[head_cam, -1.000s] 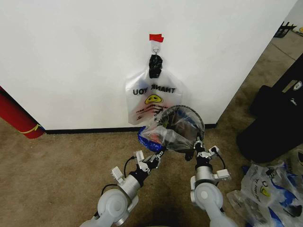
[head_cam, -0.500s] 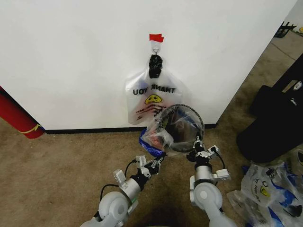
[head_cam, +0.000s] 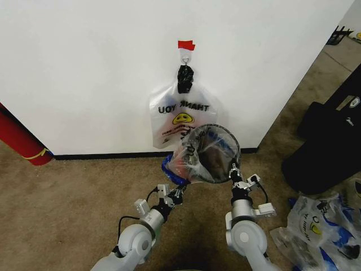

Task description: Pick up the garbage bag from the wall and place it over the trash bin.

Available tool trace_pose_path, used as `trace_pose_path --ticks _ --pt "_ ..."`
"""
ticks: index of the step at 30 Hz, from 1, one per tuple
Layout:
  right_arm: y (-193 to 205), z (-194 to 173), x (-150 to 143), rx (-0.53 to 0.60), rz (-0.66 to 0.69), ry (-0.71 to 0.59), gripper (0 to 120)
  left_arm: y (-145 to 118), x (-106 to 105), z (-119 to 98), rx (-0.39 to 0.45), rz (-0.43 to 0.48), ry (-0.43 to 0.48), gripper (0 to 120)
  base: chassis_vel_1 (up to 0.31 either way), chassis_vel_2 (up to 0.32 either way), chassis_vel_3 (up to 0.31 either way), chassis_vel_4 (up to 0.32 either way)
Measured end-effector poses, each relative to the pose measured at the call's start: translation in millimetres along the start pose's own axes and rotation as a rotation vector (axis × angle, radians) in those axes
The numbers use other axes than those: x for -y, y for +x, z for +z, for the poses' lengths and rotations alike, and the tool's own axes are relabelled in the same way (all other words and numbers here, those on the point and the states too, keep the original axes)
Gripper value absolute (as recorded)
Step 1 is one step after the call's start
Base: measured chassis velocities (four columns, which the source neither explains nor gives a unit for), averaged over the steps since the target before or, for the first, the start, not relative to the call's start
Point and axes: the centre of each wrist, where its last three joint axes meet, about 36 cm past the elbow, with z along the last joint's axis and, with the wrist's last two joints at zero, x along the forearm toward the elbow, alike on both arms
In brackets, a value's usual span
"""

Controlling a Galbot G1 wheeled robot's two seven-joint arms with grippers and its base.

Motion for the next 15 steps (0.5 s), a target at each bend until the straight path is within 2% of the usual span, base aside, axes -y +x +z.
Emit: trace_pose_path --ticks 5,8,11,12,15 --pt "-1 1 -1 -0.002 0.001 -0.001 0 4 3 -2 -0.009 0.003 -0.002 0 0.0 0.0 0.0 0.0" --pt "-5 2 -1 -0.003 0.008 0.001 0 9 2 -4 -0.043 -0.051 -0.028 13 0.0 0.0 0.0 0.0" --pt "-7 2 -1 -0.006 0.016 0.0 0 12 3 -8 -0.087 -0.103 -0.048 19 0.0 0.0 0.0 0.0" --pt "-10 1 -2 -0.007 0.024 -0.003 0 16 2 -11 -0.119 -0.141 -0.063 25 0.0 0.0 0.0 0.0" --pt "-13 1 -3 -0.009 0.029 -0.006 0 23 0 -16 -0.146 -0.186 -0.084 38 0.0 0.0 0.0 0.0"
